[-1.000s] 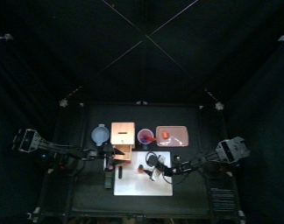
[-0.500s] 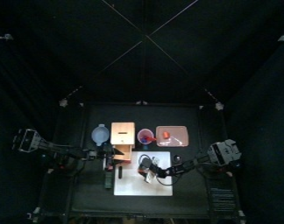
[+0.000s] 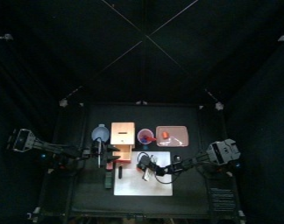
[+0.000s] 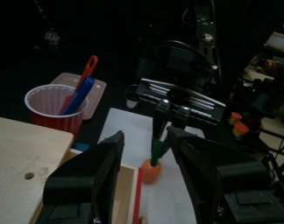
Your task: Place carrot top in open drawer
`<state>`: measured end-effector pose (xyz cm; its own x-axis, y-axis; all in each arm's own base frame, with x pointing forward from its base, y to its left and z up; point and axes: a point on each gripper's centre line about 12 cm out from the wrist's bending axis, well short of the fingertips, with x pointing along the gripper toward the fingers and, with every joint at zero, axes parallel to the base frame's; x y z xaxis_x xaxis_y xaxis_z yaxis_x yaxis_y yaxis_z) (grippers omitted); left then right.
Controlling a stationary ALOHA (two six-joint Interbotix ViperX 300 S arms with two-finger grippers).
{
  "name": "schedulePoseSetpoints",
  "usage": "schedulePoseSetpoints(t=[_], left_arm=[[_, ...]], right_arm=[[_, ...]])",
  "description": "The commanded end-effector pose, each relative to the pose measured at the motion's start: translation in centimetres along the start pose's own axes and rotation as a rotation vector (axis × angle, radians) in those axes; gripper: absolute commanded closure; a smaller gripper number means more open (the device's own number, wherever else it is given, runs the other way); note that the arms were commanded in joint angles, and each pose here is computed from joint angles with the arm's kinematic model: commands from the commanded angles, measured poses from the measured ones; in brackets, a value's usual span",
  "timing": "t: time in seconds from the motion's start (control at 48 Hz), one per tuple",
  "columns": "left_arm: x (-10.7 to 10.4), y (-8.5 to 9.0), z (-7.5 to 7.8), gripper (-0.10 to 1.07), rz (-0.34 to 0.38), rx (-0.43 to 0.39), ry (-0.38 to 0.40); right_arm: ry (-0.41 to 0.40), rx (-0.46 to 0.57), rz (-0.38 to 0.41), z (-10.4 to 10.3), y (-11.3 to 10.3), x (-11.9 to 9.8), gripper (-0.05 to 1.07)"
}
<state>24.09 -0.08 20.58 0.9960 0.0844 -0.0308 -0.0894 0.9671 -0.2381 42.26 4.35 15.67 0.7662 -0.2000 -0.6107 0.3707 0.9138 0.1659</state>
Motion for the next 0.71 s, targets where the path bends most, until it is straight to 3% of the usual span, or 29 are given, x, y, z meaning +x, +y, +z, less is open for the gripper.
schedulePoseSetpoints(t=[0.0, 0.188, 0.417, 0.542, 0.688], left_arm=[[0.0, -0.1, 0.6, 0.15, -0.002, -0.002, -0.029], [-0.4, 0.2, 0.3, 0.15, 0.006, -0.01, -0.024], [-0.7, 0.5, -0.2, 0.15, 0.025, -0.021, -0.005], [-0.8, 0.6, -0.3, 0.15, 0.027, -0.021, -0.003], [-0.8, 0.6, -0.4, 0.15, 0.028, -0.019, -0.001]], right_arm=[[-0.088, 0.006, 0.023, 3.5, 0.3, -1.0, 0.6], [-0.201, 0.013, 0.053, 8.0, 0.7, -2.1, 0.6], [-0.3, 0.02, 0.062, 12.1, 0.3, -3.0, 0.6], [-0.305, 0.035, 0.041, 13.0, -0.8, -2.0, 0.6], [-0.275, 0.041, 0.001, 12.6, -2.2, 0.7, 0.6]])
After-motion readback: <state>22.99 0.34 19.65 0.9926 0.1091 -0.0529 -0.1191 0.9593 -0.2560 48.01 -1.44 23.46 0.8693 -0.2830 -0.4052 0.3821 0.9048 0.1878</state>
